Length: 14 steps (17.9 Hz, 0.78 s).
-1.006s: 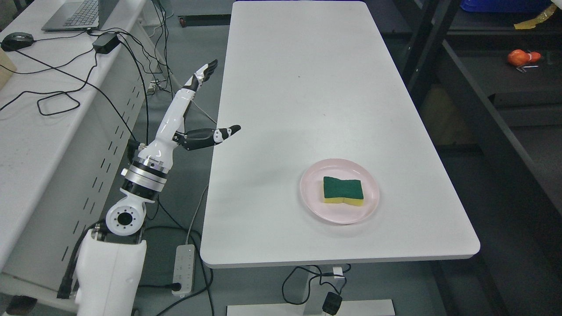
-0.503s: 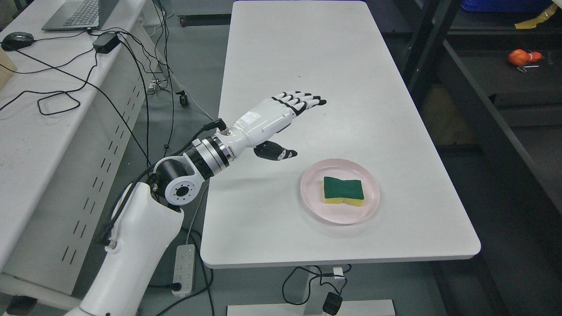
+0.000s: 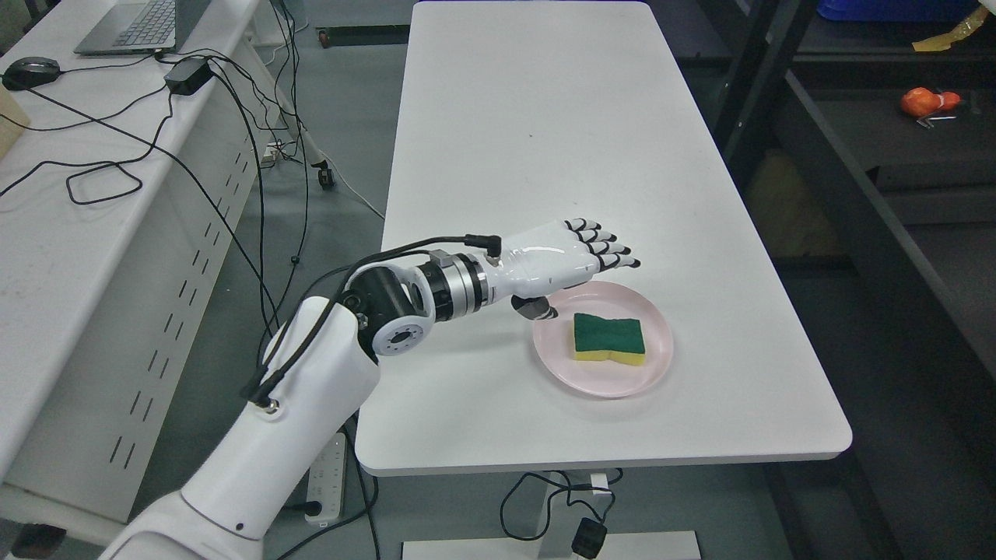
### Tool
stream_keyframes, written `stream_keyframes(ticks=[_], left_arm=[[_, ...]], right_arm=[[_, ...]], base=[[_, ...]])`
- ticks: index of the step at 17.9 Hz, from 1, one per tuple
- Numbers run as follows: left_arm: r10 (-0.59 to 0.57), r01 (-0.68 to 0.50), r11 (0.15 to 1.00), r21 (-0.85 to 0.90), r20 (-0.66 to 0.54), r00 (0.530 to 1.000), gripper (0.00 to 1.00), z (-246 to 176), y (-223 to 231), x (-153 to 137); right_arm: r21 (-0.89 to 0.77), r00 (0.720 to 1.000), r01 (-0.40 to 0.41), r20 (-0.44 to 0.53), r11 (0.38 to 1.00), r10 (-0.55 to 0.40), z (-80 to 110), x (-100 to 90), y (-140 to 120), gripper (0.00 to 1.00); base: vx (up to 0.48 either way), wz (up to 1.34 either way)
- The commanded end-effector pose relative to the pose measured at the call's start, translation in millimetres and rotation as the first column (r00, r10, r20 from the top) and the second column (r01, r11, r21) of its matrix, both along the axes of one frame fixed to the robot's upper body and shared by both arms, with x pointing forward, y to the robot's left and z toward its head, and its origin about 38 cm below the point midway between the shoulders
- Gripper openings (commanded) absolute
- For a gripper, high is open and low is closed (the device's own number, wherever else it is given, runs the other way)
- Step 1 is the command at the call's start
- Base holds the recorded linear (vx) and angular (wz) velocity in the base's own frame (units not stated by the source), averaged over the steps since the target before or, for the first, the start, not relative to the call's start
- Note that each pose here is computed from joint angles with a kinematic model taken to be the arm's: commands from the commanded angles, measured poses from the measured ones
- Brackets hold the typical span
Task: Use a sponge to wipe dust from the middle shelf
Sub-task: 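Reach the left hand over the green-and-yellow sponge on the plate, then close the left hand fingers around the sponge on the plate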
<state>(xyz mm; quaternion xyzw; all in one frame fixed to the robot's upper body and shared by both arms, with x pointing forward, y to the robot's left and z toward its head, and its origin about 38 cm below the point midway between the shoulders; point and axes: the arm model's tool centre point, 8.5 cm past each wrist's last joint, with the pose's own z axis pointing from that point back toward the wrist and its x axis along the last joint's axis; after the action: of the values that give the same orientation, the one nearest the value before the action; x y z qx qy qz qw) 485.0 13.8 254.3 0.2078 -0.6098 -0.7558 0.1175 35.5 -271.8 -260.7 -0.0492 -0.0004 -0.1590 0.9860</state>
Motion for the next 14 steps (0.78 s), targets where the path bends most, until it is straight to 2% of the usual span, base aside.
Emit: stream_keyframes(ticks=[1, 6, 10, 14], left_arm=[[-0.063, 0.070, 0.955, 0.287, -0.032, 0.998, 0.93, -49, -40, -14], [-0.026, 0.035, 0.944, 0.328, -0.032, 0.999, 0.90, -59, -34, -8], [0.006, 0.000, 0.948, 0.317, -0.018, 1.000, 0.89, -46, -27, 5], [0.028, -0.015, 0.945, 0.327, -0.036, 0.999, 0.82, -53, -22, 9]], right_arm=[[-0.022, 1.000, -0.001, 0.017, 1.000, 0.001, 1.2, 5.9, -13, 1.00], [-0.022, 1.000, -0.001, 0.017, 1.000, 0.001, 1.2, 5.9, -13, 1.00], [-0.022, 1.000, -0.001, 0.017, 1.000, 0.001, 1.2, 5.9, -13, 1.00], [-0.022, 1.000, -0.001, 0.017, 1.000, 0.001, 1.2, 5.9, -13, 1.00]], base=[[0.000, 0.00], [0.000, 0.00], [0.000, 0.00], [0.000, 0.00]])
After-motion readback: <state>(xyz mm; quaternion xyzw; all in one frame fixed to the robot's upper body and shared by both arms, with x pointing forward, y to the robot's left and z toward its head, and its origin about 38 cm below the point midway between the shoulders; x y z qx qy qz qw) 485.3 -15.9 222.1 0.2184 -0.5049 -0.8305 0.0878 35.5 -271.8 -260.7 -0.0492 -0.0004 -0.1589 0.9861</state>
